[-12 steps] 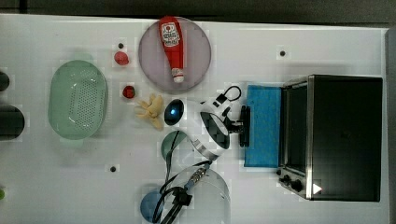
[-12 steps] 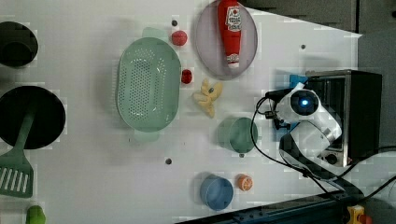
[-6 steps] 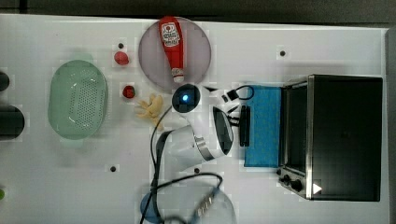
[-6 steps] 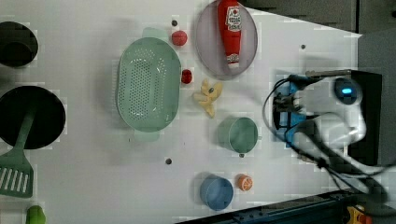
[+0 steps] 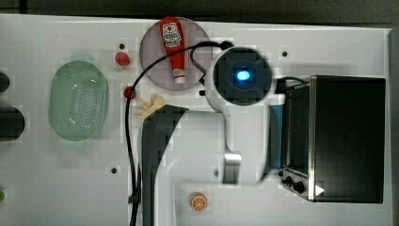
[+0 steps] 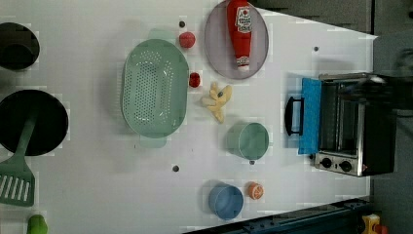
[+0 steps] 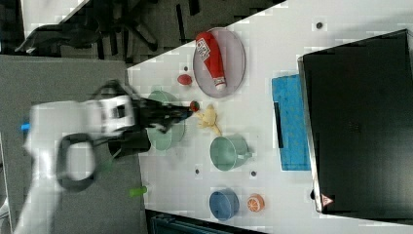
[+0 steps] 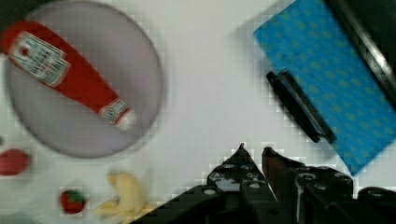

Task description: Flap open oven.

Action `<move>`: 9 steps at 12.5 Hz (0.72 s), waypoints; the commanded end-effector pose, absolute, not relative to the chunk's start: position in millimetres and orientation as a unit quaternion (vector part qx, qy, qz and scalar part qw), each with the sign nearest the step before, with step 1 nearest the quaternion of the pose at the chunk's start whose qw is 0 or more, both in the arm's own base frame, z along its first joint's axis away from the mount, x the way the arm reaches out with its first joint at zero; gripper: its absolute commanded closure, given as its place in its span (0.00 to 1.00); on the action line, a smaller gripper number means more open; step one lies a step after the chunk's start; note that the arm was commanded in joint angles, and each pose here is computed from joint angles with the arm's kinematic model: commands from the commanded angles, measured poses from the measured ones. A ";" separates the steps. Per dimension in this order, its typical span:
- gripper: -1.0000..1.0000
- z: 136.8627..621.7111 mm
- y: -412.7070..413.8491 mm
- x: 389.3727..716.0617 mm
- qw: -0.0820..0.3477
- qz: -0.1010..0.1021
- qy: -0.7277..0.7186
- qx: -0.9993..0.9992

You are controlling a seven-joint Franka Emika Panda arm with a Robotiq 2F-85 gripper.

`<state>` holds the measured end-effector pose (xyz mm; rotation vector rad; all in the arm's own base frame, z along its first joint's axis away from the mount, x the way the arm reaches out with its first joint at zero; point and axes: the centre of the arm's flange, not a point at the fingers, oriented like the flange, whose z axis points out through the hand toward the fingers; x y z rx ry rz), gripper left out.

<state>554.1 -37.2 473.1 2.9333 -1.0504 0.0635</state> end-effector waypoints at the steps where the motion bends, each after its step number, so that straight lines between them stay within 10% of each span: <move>1: 0.82 541.3 -45.2 539.3 0.007 -0.002 -0.385 0.923; 4: 0.82 586.0 -46.1 514.0 0.020 -0.060 -0.390 0.919; 9: 0.82 600.6 -50.8 519.0 0.013 -0.035 -0.394 0.918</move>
